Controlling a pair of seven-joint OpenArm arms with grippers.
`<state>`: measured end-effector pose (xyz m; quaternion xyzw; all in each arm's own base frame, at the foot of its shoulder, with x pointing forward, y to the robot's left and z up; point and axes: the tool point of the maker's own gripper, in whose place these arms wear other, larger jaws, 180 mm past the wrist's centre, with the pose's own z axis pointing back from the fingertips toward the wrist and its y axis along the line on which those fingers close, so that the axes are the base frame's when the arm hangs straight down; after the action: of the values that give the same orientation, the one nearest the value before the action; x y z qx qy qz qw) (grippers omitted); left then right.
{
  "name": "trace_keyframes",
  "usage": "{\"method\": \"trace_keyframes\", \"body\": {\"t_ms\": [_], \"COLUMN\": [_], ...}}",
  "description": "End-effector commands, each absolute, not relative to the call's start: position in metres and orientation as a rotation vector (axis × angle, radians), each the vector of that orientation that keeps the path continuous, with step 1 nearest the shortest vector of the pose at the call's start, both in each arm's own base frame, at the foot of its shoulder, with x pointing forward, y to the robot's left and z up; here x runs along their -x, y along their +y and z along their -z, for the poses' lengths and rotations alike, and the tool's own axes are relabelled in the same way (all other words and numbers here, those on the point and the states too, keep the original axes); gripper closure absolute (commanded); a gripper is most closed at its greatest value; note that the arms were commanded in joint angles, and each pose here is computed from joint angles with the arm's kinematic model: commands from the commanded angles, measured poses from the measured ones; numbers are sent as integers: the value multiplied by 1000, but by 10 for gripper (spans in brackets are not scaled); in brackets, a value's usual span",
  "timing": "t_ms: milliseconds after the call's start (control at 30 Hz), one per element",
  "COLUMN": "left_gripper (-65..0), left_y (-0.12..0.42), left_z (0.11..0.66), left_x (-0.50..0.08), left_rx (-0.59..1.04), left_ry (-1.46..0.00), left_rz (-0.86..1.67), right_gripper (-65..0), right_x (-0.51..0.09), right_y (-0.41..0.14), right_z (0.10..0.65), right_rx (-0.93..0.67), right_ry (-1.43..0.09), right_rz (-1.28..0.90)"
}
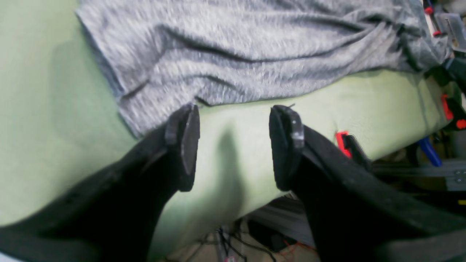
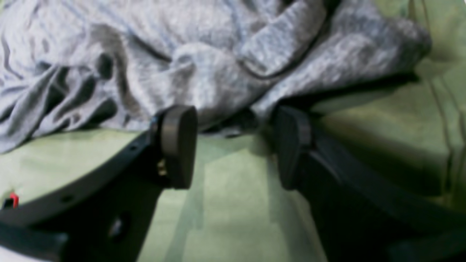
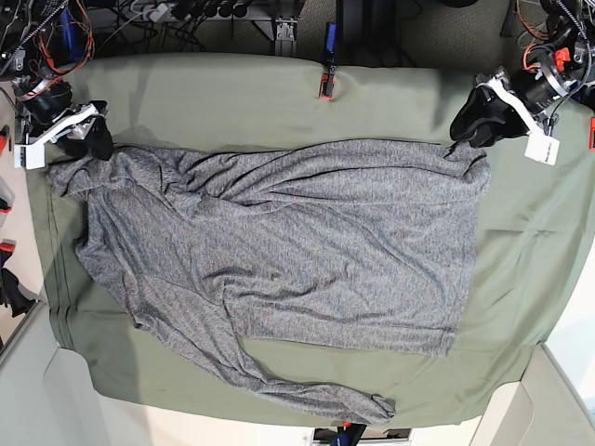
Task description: Fold the T-shirt properly
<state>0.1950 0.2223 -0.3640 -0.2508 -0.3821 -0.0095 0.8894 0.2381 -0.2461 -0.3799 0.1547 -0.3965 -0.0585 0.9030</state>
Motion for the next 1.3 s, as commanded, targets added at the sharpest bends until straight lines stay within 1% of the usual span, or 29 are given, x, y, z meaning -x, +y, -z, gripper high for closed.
{"method": "trace_keyframes", "body": {"t_ms": [0,233,467,667,833,867,900,967,1000,1033,1067,1133,1167,1200,1267], "left_gripper": [-331,-331,-331,-331,-326,-303,-261,-132,-75,-30,-11,-10,-10,-7,0], "left_y": [225,233,246,227,224,224,224,224,224,225,225,228,231,235,248], "left_z": [361,377,395,420,415,413,411,411,411,412,413,414,413,410,402], "left_x": [-199,-219,-243,-255,-272,-275,-278,-279,-279,-278,-277,-275,-275,-275,-275], "left_rx": [519,510,501,505,494,493,494,490,487,484,479,473,469,465,453], "left_ry": [-813,-824,-829,-773,-798,-806,-813,-814,-813,-810,-805,-798,-800,-806,-831], "left_rz": [26,-30,-93,-45,-19,-16,-15,-10,-9,-6,-3,4,1,-5,-18], "right_gripper": [-339,-339,-339,-339,-339,-339,-338,-338,-326,-281,-221,-86,-29,0,0], "right_x": [-245,-272,-274,-274,-273,-273,-272,-272,-273,-274,-274,-275,-276,-276,-275], "right_y": [-252,-255,-251,-245,-237,-236,-236,-236,-236,-237,-237,-237,-237,-236,-235], "right_z": [372,364,364,366,370,371,373,373,373,372,371,370,369,369,369], "right_rx": [-316,-332,-339,-350,-368,-363,-357,-353,-353,-353,-353,-353,-353,-355,-358], "right_ry": [-855,-903,-903,-898,-897,-894,-890,-890,-894,-901,-909,-914,-915,-917,-917], "right_rz": [117,135,126,121,138,137,135,135,136,137,138,138,137,130,123]}}
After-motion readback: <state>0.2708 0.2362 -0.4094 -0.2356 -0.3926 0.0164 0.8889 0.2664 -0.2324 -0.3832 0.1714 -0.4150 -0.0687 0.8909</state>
